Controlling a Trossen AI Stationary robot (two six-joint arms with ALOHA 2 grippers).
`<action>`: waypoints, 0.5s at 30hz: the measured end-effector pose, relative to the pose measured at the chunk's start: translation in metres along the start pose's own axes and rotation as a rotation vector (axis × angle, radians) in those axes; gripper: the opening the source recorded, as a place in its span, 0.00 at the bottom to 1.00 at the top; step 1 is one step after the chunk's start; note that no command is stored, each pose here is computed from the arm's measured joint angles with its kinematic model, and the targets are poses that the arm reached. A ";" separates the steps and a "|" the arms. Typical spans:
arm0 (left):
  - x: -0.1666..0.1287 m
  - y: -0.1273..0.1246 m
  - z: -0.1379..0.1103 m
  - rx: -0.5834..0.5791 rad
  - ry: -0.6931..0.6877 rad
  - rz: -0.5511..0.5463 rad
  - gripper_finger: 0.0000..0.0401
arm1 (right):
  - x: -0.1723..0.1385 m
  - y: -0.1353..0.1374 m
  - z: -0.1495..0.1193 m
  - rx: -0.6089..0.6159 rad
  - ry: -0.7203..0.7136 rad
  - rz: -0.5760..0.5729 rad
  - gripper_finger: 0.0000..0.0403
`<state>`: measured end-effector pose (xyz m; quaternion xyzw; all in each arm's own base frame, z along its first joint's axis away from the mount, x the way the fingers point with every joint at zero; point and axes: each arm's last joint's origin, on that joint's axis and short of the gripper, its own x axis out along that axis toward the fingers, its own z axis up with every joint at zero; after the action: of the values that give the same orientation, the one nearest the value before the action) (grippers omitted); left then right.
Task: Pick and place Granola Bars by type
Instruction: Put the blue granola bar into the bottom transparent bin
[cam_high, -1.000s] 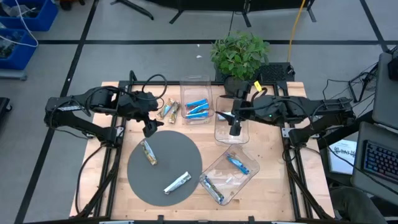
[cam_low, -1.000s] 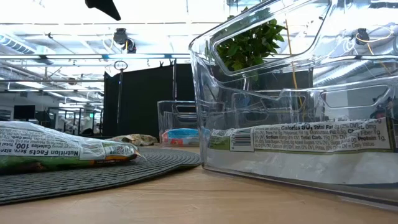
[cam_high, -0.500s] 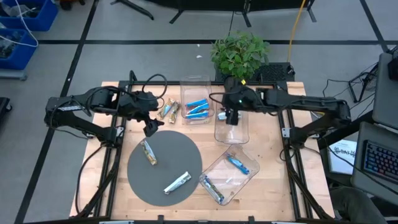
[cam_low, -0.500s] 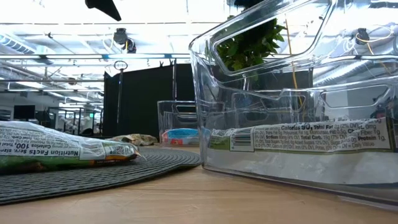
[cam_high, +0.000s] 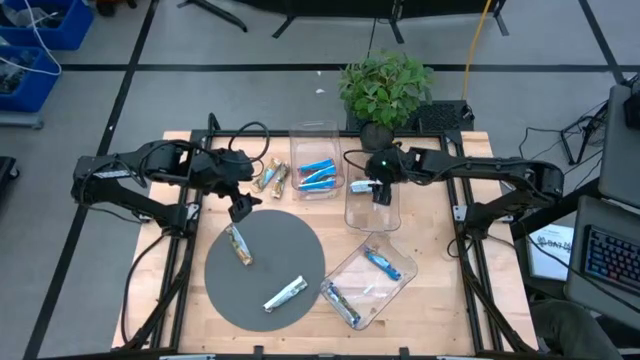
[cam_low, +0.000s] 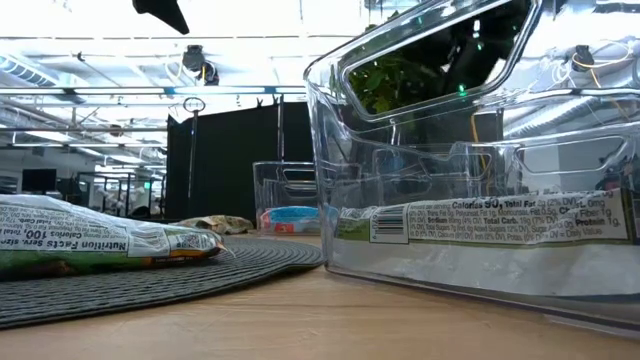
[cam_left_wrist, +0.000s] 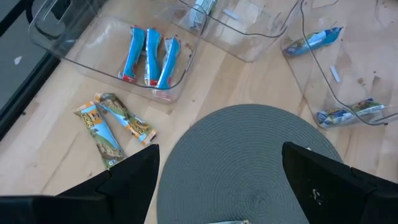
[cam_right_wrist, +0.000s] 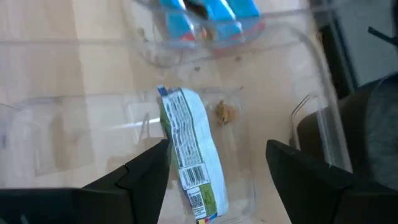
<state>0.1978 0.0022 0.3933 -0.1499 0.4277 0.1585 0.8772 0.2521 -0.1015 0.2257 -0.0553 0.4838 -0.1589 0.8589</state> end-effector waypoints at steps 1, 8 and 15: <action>0.000 0.000 0.000 0.000 0.000 0.000 0.84 | 0.003 0.000 -0.004 0.006 0.000 0.008 0.64; 0.000 0.000 0.000 0.000 0.000 0.000 0.84 | 0.018 0.004 -0.016 0.019 -0.012 0.025 0.64; 0.000 0.000 0.000 -0.018 0.000 0.000 0.84 | 0.050 0.011 -0.023 0.021 0.091 0.072 0.64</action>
<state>0.1978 0.0022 0.3934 -0.1577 0.4261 0.1623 0.8759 0.2584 -0.1063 0.1704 -0.0217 0.5223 -0.1355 0.8416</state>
